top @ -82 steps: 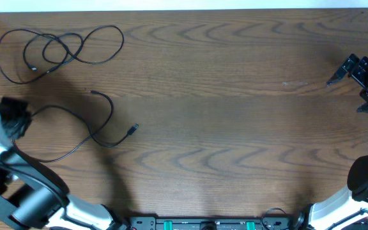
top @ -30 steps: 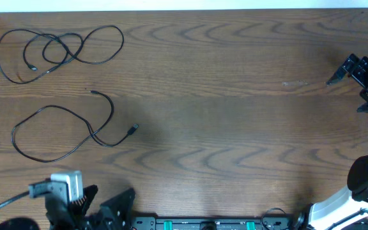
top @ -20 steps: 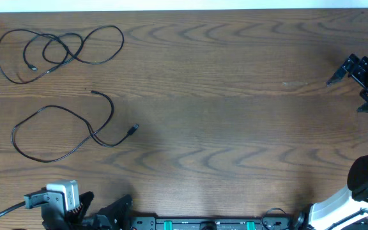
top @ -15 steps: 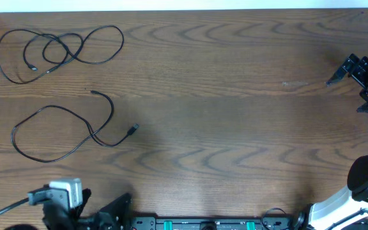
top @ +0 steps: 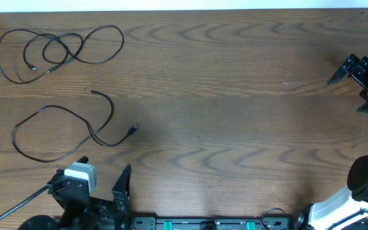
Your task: Untangle cables
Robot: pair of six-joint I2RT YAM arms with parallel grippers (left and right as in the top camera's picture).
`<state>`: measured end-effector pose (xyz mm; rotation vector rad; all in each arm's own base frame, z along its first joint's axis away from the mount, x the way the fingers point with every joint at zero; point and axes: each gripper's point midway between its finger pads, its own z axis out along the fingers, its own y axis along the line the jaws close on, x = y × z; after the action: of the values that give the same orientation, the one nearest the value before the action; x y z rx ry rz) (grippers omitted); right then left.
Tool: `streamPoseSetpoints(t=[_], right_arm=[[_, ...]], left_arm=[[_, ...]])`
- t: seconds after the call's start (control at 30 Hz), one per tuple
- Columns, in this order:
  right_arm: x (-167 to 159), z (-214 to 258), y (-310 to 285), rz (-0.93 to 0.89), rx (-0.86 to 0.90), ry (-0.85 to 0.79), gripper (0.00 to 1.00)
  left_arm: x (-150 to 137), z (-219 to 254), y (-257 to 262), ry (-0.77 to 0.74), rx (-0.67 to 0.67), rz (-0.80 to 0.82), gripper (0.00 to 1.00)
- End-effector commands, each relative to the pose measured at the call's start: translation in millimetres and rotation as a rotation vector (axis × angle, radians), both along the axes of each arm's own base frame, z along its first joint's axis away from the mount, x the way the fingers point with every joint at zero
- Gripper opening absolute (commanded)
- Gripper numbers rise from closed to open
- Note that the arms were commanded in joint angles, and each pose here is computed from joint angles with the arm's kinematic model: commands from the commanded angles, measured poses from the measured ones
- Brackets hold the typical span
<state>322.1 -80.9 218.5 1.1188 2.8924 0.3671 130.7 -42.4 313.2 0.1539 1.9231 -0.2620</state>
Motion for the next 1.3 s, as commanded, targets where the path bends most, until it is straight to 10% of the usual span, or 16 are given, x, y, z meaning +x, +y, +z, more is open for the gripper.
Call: streamPoseSetpoints(t=[0.0, 1.27], right_arm=[[1.1, 4.3, -0.5, 0.01, -0.004, -0.018, 0.99], [1.1, 4.3, -0.5, 0.01, -0.004, -0.018, 0.99]], left_arm=[[9.6, -14.7, 5.1, -0.048, 0.058, 0.018, 0.95], [78.2, -64.8, 10.4, -0.35, 0.051, 0.061, 0.95]])
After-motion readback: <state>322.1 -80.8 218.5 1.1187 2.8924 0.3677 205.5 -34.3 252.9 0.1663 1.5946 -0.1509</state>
